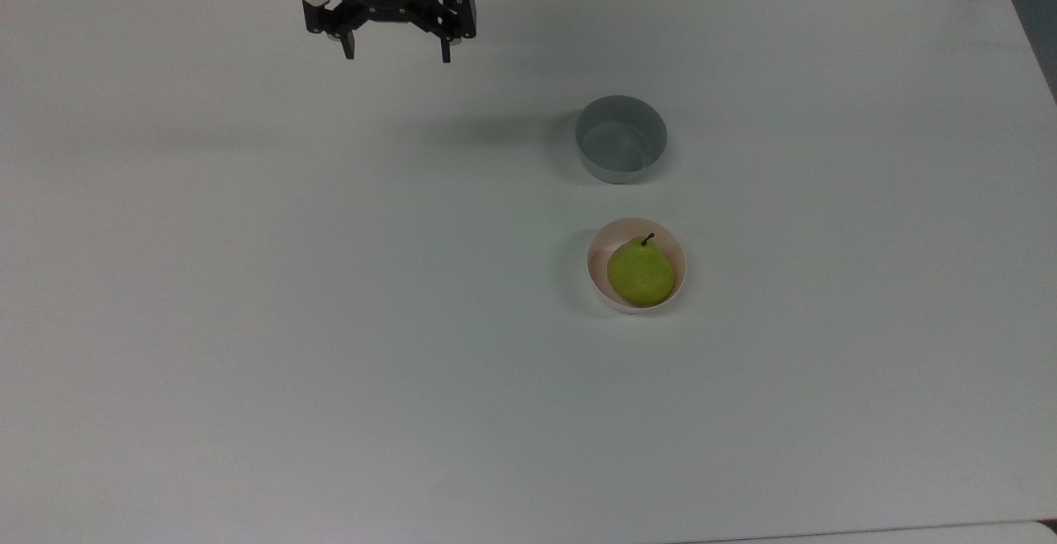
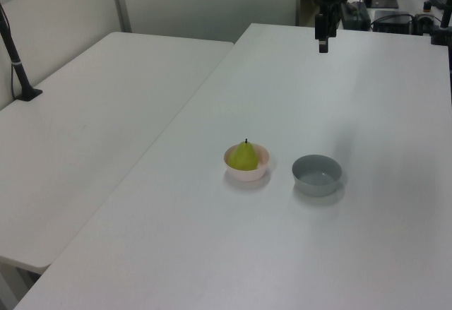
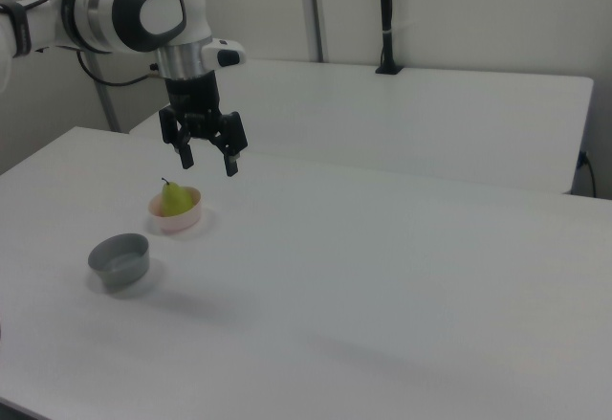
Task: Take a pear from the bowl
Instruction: 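Move the open gripper over the pink bowl holding the green pear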
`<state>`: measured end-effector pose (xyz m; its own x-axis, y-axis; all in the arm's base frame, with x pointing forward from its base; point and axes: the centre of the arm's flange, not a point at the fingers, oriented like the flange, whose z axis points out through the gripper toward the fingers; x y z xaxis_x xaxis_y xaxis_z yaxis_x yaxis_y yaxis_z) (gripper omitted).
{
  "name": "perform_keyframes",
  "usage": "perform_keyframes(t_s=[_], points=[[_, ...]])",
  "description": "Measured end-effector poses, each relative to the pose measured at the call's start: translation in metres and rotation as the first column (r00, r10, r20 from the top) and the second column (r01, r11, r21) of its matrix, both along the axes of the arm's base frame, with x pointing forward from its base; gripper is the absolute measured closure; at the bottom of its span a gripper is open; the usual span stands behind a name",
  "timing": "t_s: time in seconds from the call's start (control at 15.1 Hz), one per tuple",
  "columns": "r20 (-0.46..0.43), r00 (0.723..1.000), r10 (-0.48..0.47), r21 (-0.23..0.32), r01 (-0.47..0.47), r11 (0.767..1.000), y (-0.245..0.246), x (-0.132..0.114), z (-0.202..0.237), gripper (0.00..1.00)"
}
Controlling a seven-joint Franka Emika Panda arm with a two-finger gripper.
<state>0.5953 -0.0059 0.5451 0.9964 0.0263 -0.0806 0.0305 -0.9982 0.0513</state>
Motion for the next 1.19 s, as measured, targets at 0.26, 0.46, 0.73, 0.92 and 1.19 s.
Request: perform_keyframes(t_s=[0.26, 0.46, 0.73, 0.92, 1.19], points=[[0.0, 1.0, 0.0, 0.0, 0.0, 1.0, -0.0001, 0.0, 0.0, 0.0], [-0.003, 1.0, -0.001, 0.0, 0.001, 1.0, -0.0003, -0.0003, -0.0004, 0.0], [-0.012, 1.0, 0.0, 0.0, 0.0, 1.0, 0.0, -0.0012, -0.0036, 0.0], [-0.014, 1.0, 0.0, 0.0, 0.0, 1.0, -0.0001, -0.0014, -0.0047, 0.0], [-0.013, 1.0, 0.0, 0.0, 0.0, 1.0, 0.0001, -0.0013, -0.0042, 0.0]])
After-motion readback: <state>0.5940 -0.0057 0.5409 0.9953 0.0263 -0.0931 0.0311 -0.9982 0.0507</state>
